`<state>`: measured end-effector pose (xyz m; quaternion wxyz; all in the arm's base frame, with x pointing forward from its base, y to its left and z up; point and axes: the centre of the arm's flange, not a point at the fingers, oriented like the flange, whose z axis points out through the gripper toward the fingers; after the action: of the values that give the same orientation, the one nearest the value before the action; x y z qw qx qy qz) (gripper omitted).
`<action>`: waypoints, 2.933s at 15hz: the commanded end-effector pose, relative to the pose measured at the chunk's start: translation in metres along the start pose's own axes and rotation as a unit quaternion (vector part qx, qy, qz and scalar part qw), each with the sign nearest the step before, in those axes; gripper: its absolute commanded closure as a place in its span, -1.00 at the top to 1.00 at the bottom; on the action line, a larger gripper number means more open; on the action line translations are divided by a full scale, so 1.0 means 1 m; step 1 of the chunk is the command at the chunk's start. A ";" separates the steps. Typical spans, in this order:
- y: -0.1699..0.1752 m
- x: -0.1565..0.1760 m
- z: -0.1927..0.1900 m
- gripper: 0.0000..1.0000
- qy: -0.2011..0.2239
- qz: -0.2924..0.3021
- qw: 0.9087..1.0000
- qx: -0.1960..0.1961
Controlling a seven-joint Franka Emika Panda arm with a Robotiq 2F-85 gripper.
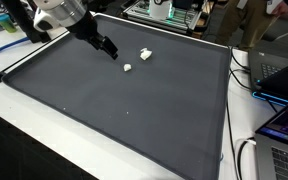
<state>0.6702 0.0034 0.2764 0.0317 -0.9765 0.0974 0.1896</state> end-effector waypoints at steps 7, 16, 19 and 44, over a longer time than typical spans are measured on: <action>0.000 -0.022 0.005 1.00 -0.100 0.004 0.995 0.000; -0.009 -0.007 0.017 1.00 -0.108 0.000 0.994 0.004; -0.018 0.011 0.033 1.00 -0.104 -0.004 0.994 0.021; -0.116 -0.071 0.041 1.00 -0.038 -0.022 0.995 -0.086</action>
<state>0.6208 0.1353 0.2657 -0.0499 -0.9680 0.0511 0.2406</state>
